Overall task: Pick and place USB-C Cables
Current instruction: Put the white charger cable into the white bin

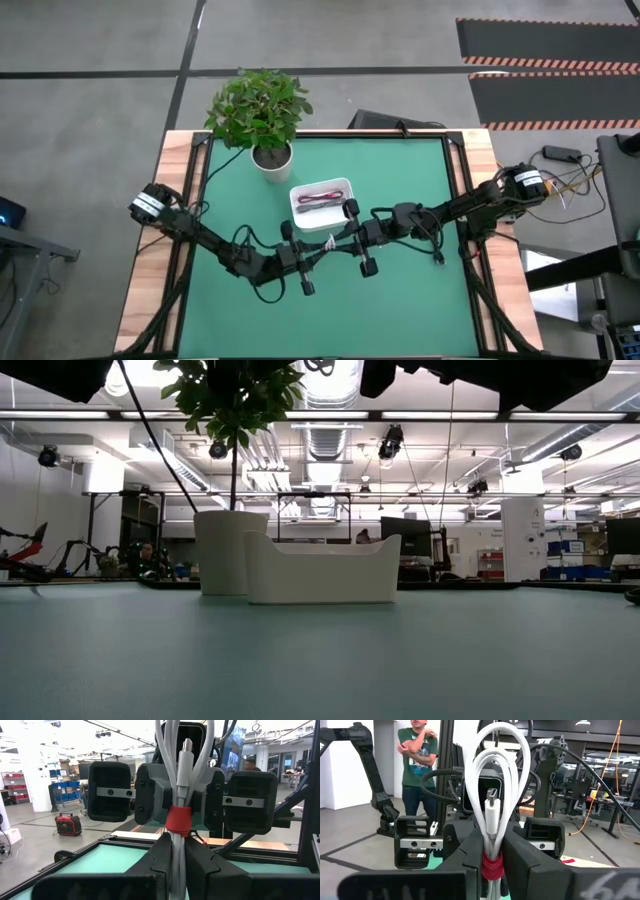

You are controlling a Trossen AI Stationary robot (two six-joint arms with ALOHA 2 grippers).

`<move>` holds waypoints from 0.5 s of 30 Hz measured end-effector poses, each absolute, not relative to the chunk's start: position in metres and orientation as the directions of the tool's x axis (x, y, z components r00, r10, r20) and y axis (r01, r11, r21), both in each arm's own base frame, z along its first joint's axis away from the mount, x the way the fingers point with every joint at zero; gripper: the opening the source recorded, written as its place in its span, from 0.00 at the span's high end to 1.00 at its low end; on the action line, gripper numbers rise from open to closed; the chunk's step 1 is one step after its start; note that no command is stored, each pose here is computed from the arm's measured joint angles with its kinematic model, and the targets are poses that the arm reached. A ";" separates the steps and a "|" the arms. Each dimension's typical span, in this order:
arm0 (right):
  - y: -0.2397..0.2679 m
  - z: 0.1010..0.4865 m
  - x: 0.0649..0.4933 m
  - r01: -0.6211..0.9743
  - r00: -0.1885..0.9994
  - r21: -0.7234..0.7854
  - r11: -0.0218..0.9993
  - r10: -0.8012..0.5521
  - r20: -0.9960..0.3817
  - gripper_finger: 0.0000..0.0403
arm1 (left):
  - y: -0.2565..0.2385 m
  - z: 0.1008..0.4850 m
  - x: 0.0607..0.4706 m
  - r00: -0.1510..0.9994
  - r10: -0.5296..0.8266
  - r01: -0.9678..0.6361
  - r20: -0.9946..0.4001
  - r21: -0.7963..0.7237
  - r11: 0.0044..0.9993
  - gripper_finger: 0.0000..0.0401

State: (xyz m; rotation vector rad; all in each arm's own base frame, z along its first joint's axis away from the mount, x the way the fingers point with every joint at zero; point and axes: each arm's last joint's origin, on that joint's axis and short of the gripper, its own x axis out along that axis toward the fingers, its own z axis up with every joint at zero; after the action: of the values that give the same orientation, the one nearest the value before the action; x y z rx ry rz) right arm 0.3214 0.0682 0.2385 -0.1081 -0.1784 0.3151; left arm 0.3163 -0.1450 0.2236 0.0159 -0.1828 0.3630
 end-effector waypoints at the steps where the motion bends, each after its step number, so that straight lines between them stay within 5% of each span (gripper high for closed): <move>1: 0.068 0.238 0.321 -0.298 0.935 -0.133 0.945 0.317 0.157 0.90 | -0.145 0.224 0.316 0.919 0.352 -0.354 0.181 -0.018 0.935 0.95; 15: 0.068 0.240 0.319 -0.309 0.938 -0.145 0.940 0.327 0.114 0.89 | -0.148 0.220 0.312 0.922 0.348 -0.350 0.170 -0.015 0.936 0.60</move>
State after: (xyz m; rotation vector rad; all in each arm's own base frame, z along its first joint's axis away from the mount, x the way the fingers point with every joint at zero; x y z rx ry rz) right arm 0.3189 0.0682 0.2396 -0.1259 -0.1377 0.3256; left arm 0.3124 -0.1481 0.2198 0.0157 -0.1716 0.3584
